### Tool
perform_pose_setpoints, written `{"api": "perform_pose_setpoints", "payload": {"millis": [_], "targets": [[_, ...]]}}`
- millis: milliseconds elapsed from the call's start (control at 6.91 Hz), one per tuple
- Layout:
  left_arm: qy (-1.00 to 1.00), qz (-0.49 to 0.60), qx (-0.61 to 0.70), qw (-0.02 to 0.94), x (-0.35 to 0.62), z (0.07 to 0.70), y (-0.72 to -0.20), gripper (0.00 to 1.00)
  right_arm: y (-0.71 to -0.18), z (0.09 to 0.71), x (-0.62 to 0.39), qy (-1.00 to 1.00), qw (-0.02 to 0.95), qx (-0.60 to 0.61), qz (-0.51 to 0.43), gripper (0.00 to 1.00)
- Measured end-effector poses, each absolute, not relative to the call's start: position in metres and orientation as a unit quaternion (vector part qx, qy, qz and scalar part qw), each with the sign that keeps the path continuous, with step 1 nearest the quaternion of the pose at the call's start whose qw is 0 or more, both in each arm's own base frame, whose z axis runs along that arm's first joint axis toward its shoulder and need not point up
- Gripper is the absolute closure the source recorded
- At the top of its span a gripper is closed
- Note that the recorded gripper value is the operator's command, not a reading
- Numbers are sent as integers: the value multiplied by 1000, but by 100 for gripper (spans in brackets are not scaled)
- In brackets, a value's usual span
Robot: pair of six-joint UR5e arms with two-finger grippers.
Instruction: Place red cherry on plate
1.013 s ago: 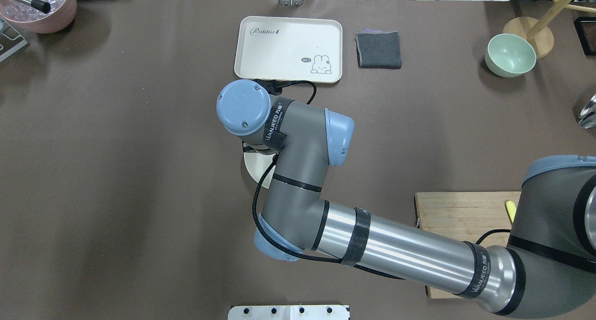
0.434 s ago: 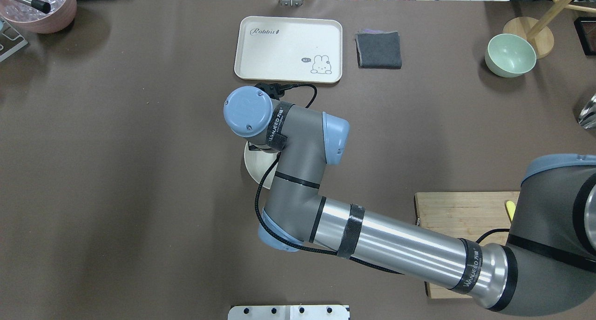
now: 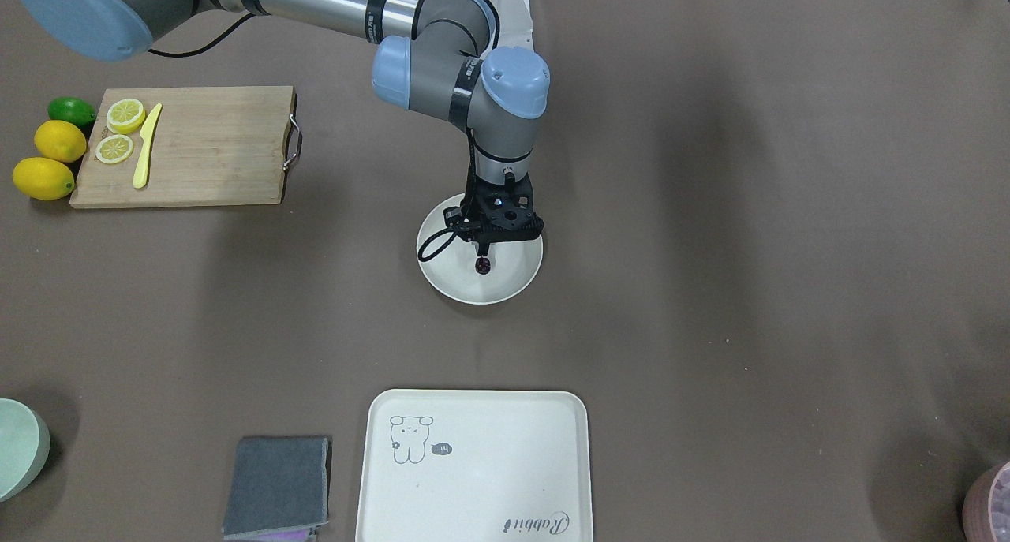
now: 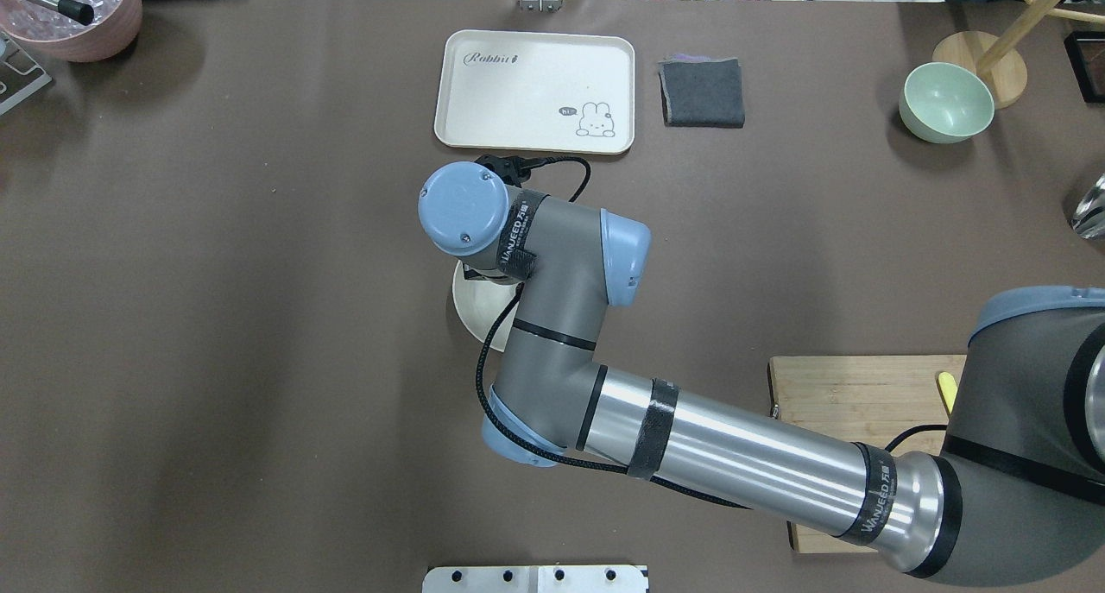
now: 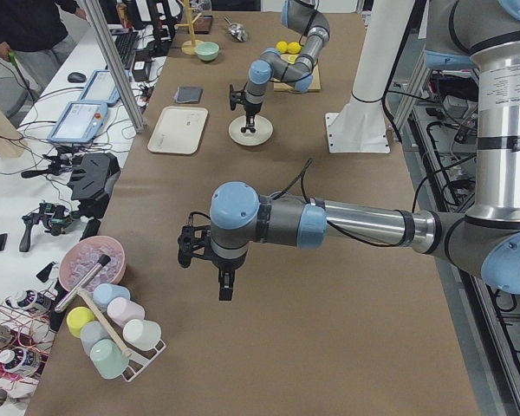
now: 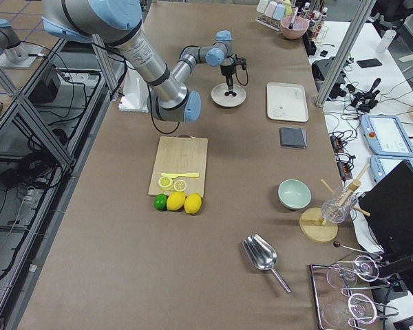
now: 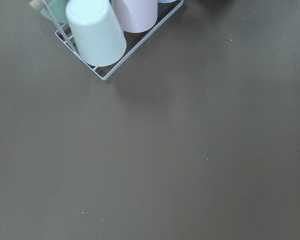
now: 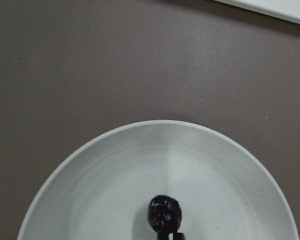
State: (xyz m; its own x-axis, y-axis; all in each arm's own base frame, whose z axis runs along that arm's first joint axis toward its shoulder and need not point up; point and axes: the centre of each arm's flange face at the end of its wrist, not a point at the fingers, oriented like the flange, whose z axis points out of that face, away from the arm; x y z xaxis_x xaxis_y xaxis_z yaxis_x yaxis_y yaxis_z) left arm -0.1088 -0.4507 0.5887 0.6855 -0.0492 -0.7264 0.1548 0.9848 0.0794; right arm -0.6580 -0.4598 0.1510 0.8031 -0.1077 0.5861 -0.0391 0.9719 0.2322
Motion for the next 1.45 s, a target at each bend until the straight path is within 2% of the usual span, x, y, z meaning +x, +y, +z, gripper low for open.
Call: {"api": "perform_pose_setpoints", "payload": {"millis": [434,724,1013,1447], "targets": [[393,-56,68,915,-109,587,-451,2,-475,115,-612,-332,937,112,-6,0],[393,-55,68,916,-109,588,-452,2,-469,96,-519,-333,938,92,-8,0],[393,-54,63,916,-109,594,-453,2,-487,147,-396,-334,938,84,-42,0],[392,-58,58,916,-109,597,-451,2,-577,263,-198,-329,935,79,-104,0]]}}
